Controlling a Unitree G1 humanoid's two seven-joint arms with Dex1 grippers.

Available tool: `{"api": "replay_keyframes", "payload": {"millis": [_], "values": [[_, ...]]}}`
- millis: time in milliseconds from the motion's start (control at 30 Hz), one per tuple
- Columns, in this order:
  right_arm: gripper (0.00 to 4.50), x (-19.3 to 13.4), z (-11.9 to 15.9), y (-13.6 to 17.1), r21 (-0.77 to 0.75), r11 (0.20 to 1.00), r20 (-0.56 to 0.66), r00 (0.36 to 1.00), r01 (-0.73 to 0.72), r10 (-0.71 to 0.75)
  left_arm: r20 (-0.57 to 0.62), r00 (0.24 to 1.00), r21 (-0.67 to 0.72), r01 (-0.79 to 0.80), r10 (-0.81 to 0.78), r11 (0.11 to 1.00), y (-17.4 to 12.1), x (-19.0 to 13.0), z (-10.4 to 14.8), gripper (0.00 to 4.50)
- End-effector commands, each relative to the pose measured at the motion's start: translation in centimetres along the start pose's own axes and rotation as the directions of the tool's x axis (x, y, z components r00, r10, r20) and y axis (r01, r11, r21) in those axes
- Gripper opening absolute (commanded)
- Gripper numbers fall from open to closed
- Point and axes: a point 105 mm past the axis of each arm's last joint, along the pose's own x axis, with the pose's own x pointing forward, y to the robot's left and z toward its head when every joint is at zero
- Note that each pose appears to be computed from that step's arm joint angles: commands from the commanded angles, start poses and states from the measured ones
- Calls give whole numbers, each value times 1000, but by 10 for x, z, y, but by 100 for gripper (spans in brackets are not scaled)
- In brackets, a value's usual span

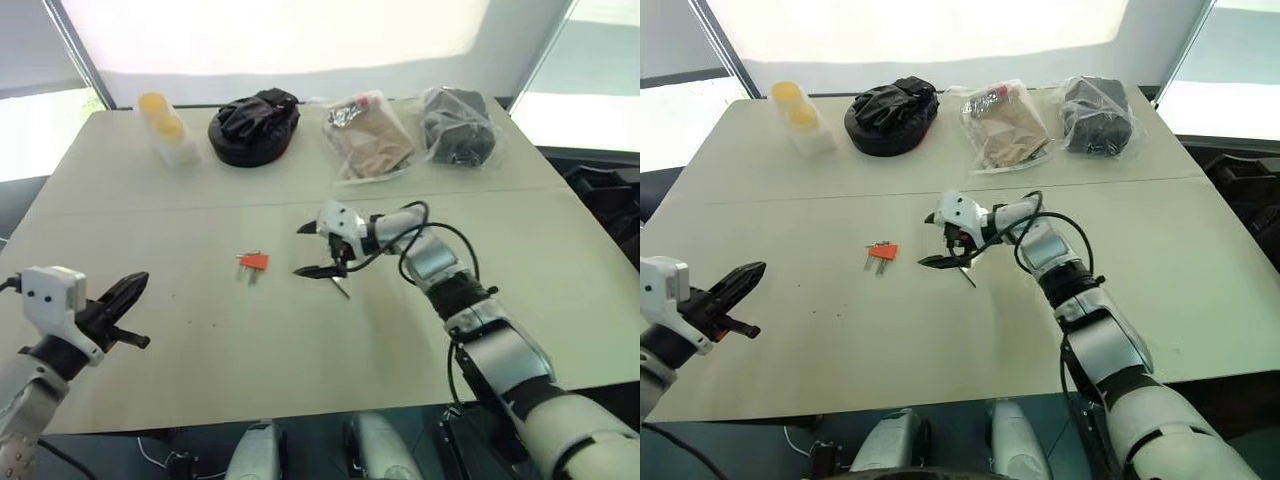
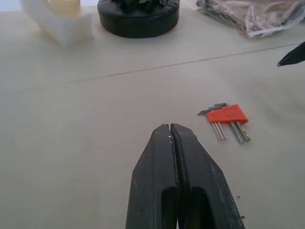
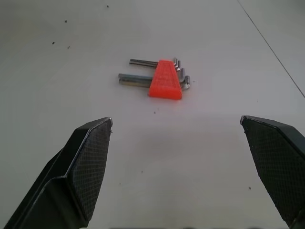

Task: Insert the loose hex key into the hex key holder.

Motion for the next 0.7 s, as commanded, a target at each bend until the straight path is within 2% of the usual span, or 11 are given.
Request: {"api": "replay_keyframes", "payload": {"millis": [33, 300, 467, 700], "values": [[449, 14, 7, -3, -70, 998, -5, 1000, -3, 3, 38, 999, 45, -10, 8, 999, -1, -4, 15, 0], [449, 44, 5, 2, -25, 999, 1, 1000, 25, -25, 38, 999, 42, -40, 38, 998, -6, -13, 16, 0], [449, 52, 2, -2, 5, 996, -20, 996, 85, -85, 35, 998, 43, -56, 54, 998, -7, -18, 17, 0], [449, 59, 0, 3, 11, 997, -31, 997, 75, -74, 39, 997, 53, -68, 66, 996, -8, -21, 19, 0]]}}
